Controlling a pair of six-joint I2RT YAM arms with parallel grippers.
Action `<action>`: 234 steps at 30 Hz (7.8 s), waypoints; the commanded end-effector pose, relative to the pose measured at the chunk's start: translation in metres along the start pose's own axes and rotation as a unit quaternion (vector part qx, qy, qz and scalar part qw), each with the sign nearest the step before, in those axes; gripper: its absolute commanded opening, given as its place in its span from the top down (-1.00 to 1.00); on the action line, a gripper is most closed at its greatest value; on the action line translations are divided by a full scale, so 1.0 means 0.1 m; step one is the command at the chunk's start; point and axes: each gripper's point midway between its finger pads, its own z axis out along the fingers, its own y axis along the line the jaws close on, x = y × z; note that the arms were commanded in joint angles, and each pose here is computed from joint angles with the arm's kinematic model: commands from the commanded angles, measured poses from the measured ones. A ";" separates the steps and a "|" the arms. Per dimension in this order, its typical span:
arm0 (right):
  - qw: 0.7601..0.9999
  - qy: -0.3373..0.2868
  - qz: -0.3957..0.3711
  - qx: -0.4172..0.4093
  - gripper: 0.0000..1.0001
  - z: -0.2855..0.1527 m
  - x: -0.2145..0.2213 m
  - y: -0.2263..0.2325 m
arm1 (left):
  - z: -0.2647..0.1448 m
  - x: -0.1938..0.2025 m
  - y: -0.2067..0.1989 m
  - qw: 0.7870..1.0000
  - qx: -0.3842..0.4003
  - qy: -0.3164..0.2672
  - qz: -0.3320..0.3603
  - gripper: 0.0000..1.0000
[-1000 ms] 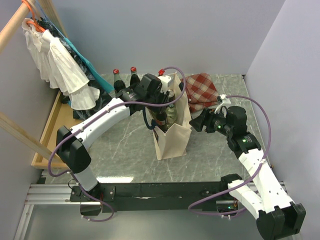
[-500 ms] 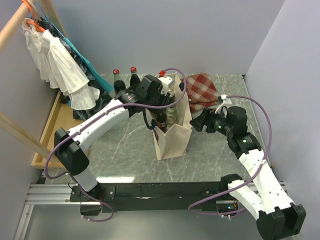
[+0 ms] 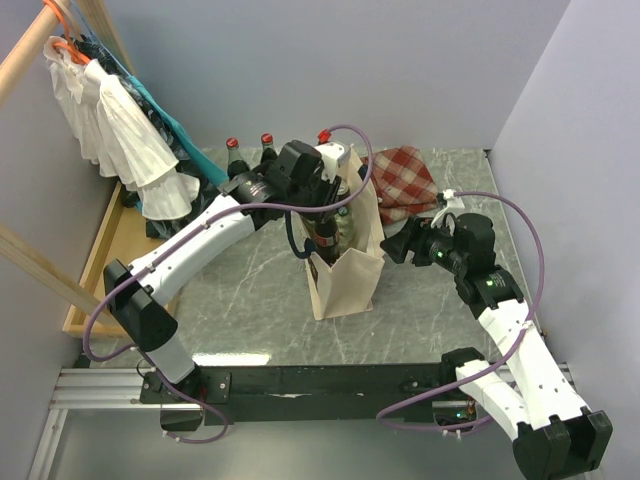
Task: Take the beverage out of the canvas bag
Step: Take out the drink from the canvas bag, then place the drink at the center of the board.
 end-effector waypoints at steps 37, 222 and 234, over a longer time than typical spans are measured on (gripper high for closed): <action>1.000 -0.010 -0.013 0.007 -0.63 -0.04 -0.07 0.01 | -1.20 -1.30 -0.30 0.972 0.047 -0.232 -0.002 0.98; 0.999 -0.008 -0.012 0.041 -0.79 -0.08 -0.06 -0.10 | -0.46 -0.95 1.82 0.930 -0.151 -0.313 -0.124 0.98; 0.999 -0.002 -0.013 0.044 -0.79 -0.05 -0.04 -0.12 | -0.41 -0.96 1.83 0.928 -0.148 -0.320 -0.120 0.98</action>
